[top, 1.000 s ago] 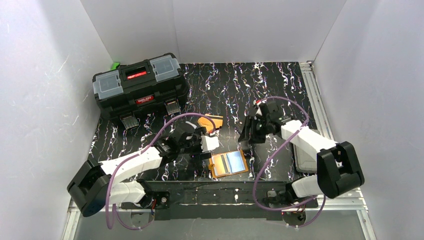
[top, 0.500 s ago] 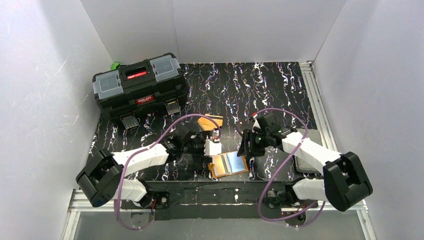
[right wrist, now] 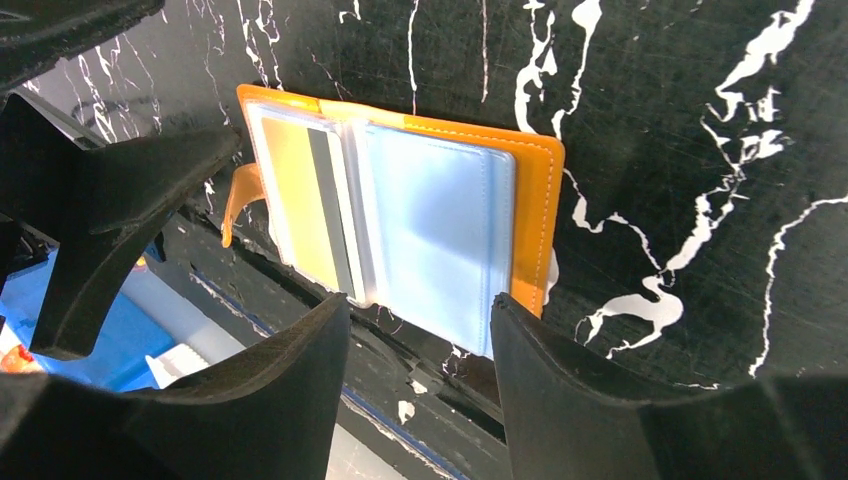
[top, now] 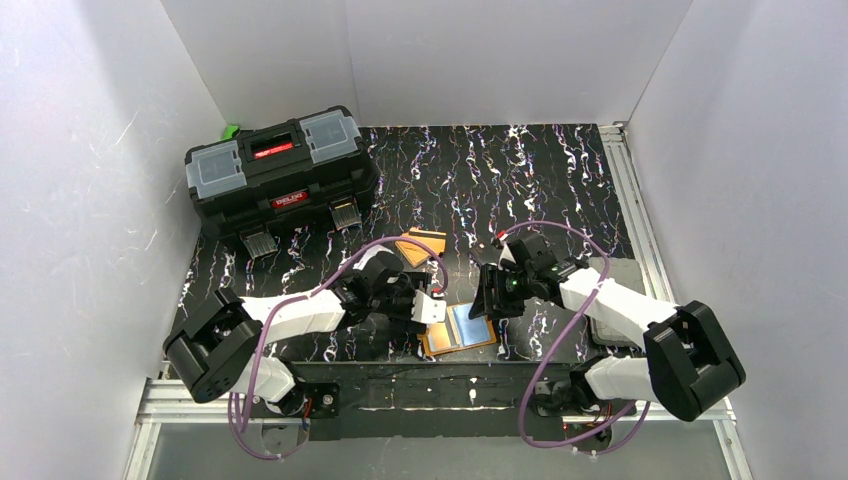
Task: Put the credit cards into the card holder
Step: Turn over the card slot in the card holder.
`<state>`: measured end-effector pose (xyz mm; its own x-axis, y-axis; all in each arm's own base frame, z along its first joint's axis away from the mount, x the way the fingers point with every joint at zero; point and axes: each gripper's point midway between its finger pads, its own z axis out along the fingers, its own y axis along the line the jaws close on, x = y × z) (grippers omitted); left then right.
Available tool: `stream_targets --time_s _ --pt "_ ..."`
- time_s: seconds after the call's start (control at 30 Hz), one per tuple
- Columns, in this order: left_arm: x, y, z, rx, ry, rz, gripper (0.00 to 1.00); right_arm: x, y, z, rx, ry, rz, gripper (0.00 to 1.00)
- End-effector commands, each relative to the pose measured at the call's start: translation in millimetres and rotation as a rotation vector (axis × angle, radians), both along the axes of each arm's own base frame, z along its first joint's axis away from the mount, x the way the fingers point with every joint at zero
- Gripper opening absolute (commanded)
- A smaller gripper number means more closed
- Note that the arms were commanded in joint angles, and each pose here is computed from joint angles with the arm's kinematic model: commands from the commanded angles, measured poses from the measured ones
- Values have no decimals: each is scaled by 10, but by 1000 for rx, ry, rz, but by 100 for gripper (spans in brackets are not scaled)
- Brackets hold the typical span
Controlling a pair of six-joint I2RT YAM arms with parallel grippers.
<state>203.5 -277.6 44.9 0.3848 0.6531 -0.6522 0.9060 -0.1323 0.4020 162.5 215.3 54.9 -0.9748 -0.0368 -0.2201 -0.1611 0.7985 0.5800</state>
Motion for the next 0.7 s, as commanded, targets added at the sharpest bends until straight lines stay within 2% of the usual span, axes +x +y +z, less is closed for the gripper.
stream_targets --time_s 0.0,0.67 --pt "-91 -69 -26 -19 9 -45 70 -1 85 -24 31 3 29 60" --pt "-211 77 -180 16 -21 -77 67 -52 162 -117 31 32 59 59"
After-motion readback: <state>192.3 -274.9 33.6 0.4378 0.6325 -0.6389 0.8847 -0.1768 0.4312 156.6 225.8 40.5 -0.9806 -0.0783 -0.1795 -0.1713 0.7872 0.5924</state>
